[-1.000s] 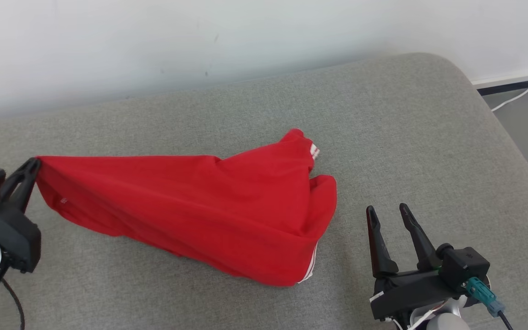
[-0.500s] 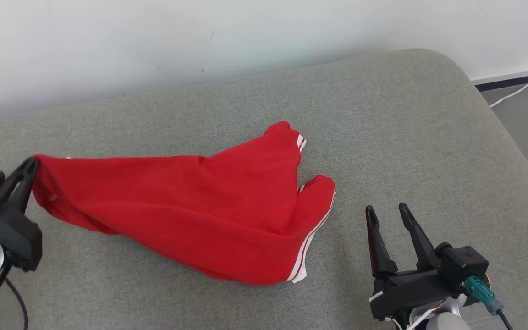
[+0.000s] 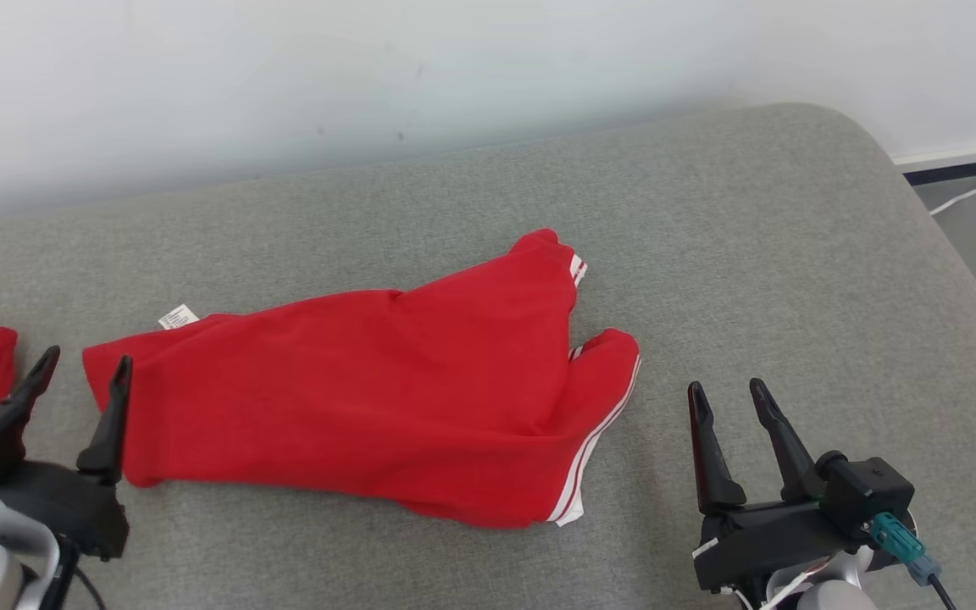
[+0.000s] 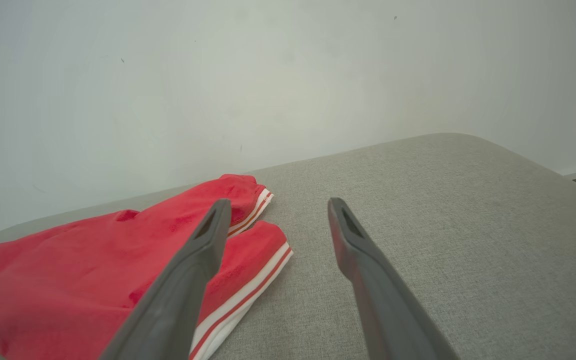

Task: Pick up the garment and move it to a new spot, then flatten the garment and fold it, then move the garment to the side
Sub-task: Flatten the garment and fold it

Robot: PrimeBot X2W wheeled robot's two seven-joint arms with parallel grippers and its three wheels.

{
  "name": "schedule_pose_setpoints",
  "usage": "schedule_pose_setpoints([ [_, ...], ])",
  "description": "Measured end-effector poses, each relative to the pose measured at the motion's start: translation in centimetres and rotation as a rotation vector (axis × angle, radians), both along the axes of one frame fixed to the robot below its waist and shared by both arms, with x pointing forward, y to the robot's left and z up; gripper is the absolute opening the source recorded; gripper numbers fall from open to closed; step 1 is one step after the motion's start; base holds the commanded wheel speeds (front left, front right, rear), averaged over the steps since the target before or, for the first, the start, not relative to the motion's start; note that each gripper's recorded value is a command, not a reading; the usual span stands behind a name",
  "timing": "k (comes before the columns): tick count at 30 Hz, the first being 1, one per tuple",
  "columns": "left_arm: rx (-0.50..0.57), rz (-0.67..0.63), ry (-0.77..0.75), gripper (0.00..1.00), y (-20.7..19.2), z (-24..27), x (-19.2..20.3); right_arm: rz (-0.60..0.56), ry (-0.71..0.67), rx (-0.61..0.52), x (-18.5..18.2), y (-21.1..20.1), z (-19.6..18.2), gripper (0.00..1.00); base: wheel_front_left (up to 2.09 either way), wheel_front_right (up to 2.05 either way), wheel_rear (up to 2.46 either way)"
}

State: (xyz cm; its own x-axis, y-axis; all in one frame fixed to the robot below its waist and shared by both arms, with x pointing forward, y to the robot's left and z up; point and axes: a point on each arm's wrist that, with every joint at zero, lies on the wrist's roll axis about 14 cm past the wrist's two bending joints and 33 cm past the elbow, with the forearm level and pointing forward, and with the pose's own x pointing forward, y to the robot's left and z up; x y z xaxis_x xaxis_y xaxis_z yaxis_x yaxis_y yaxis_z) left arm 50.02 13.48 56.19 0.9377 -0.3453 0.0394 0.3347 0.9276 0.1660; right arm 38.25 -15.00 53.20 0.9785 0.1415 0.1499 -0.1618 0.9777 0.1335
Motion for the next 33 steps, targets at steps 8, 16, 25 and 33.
schedule_pose_setpoints([
  [8,-0.143,0.081,-0.086,1.00,0.6,0.9,-2.9,0.015,0.009,-0.011,0.5,0.5,-0.2,1.00,0.00,0.00,0.00],
  [16,-0.268,0.155,-0.135,1.00,0.6,2.0,-5.8,0.020,0.018,-0.018,1.1,0.6,-0.4,1.00,0.00,0.00,0.00],
  [25,-0.326,0.268,-0.192,1.00,2.4,2.8,-7.5,0.031,0.045,-0.026,1.6,1.0,-1.2,1.00,0.00,0.00,0.00],
  [33,-0.331,0.319,-0.183,1.00,3.7,1.9,-8.5,0.038,0.091,-0.026,1.7,1.2,-2.2,1.00,0.00,0.00,0.00],
])
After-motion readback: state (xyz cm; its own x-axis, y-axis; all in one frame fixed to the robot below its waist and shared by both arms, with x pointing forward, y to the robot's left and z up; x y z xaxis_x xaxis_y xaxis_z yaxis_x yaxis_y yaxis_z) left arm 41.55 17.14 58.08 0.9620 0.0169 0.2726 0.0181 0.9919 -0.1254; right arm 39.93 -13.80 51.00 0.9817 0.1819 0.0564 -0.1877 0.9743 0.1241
